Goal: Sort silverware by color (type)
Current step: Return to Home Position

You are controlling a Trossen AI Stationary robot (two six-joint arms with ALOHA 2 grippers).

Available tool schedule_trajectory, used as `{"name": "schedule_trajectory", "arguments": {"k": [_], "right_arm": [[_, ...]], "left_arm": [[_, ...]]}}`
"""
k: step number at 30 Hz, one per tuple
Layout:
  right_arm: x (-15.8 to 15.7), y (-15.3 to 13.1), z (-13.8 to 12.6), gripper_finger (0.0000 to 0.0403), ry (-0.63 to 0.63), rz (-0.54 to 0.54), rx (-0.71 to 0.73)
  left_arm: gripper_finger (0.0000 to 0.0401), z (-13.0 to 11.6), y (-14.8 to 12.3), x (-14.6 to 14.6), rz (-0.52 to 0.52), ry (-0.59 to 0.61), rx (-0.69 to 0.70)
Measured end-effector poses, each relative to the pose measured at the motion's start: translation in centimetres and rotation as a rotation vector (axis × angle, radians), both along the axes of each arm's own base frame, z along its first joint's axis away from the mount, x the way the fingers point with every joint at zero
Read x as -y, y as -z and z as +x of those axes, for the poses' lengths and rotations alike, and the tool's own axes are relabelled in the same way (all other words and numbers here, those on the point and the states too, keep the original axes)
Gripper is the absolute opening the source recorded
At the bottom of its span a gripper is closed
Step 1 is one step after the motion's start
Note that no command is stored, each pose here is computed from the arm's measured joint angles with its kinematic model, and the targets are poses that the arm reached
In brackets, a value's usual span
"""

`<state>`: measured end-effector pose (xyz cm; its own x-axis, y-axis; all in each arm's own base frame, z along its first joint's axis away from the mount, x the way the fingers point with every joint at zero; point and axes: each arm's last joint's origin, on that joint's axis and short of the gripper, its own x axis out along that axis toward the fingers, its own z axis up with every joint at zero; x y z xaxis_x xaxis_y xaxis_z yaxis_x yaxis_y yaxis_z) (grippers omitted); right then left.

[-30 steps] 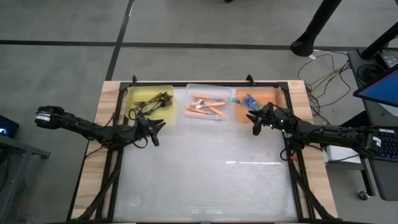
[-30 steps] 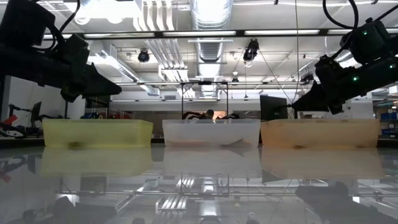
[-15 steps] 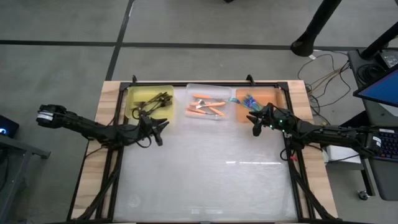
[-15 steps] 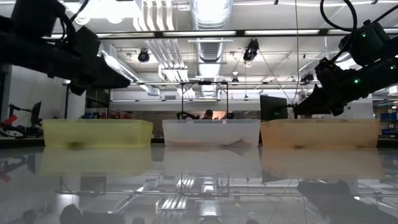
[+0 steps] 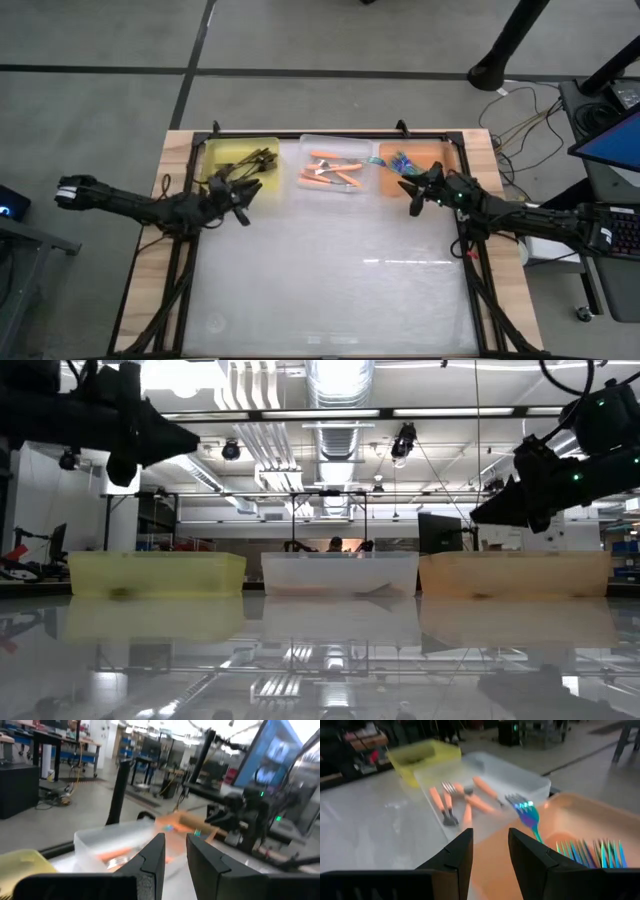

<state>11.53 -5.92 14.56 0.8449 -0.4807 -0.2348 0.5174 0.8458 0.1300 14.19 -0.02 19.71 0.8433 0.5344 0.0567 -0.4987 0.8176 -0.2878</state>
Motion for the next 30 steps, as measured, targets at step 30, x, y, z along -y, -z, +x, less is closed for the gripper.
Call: {"name": "schedule_trajectory", "arguments": {"k": [30], "right_arm": [[-1.7, -5.2, -3.4, 0.0116, 0.003, -0.247, 0.494]], "left_arm": [[0.0062, -6.7, -4.9, -0.9, -0.074, 0.0, 0.553]]}}
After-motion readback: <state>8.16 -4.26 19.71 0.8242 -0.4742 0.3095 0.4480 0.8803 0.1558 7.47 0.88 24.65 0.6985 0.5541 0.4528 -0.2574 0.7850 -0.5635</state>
